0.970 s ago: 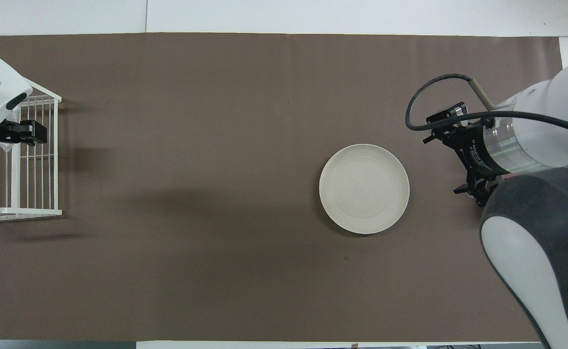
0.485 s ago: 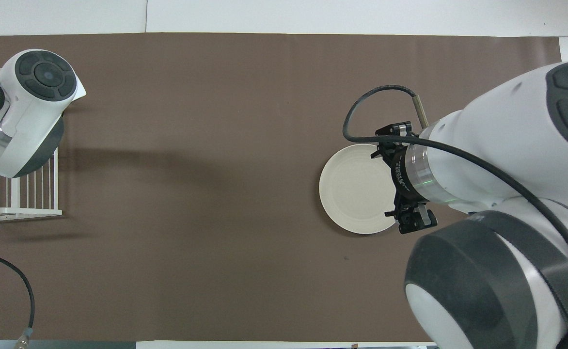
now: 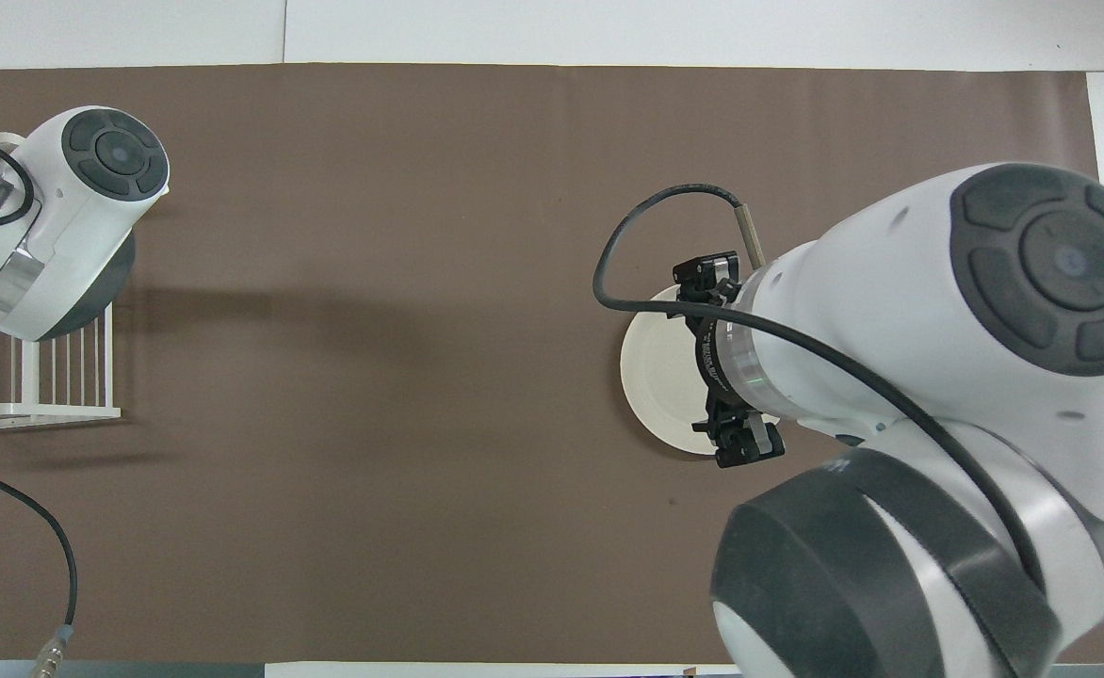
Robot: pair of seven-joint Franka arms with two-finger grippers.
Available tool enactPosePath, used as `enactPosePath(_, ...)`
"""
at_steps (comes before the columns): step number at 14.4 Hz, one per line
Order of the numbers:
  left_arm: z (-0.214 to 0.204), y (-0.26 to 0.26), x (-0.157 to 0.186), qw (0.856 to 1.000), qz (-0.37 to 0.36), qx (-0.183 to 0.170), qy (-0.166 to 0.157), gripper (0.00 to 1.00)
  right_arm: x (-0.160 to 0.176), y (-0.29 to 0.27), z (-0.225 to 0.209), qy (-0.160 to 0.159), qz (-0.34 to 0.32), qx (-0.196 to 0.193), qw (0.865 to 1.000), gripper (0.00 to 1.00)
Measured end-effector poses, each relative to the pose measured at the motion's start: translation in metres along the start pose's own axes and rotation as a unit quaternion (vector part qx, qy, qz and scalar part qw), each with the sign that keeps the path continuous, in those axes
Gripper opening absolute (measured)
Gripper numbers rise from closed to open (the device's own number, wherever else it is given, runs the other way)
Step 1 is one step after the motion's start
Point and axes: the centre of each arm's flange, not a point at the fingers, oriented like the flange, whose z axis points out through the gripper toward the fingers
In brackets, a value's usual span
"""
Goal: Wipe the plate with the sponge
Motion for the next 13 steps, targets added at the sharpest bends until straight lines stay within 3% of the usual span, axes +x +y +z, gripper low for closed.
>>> enactPosePath(2, 0.003, 0.002, -0.003, 1.0, -0.011, 0.002, -0.009, 0.98, 0.0, 0.0, 0.001, 0.0, 0.0, -0.001, 1.0, 1.0)
enactPosePath(3, 0.004, 0.002, -0.003, 1.0, -0.016, 0.002, -0.011, 0.92, 0.0, 0.0, 0.001, 0.0, 0.0, -0.001, 1.0, 1.0)
enactPosePath(9, 0.002, 0.001, -0.003, 1.0, -0.024, 0.003, -0.011, 0.14, 0.017, -0.006, -0.002, 0.0, 0.006, 0.004, 1.0, 1.0)
enactPosePath(10, 0.001, 0.001, -0.003, 1.0, -0.025, 0.002, -0.01, 0.09, 0.017, -0.008, -0.004, -0.003, 0.007, 0.013, 1.0, 1.0)
enactPosePath(13, -0.005, -0.007, -0.001, 0.999, -0.032, 0.005, -0.008, 0.08, 0.01, -0.01, -0.008, -0.008, 0.029, 0.029, 0.999, 1.0)
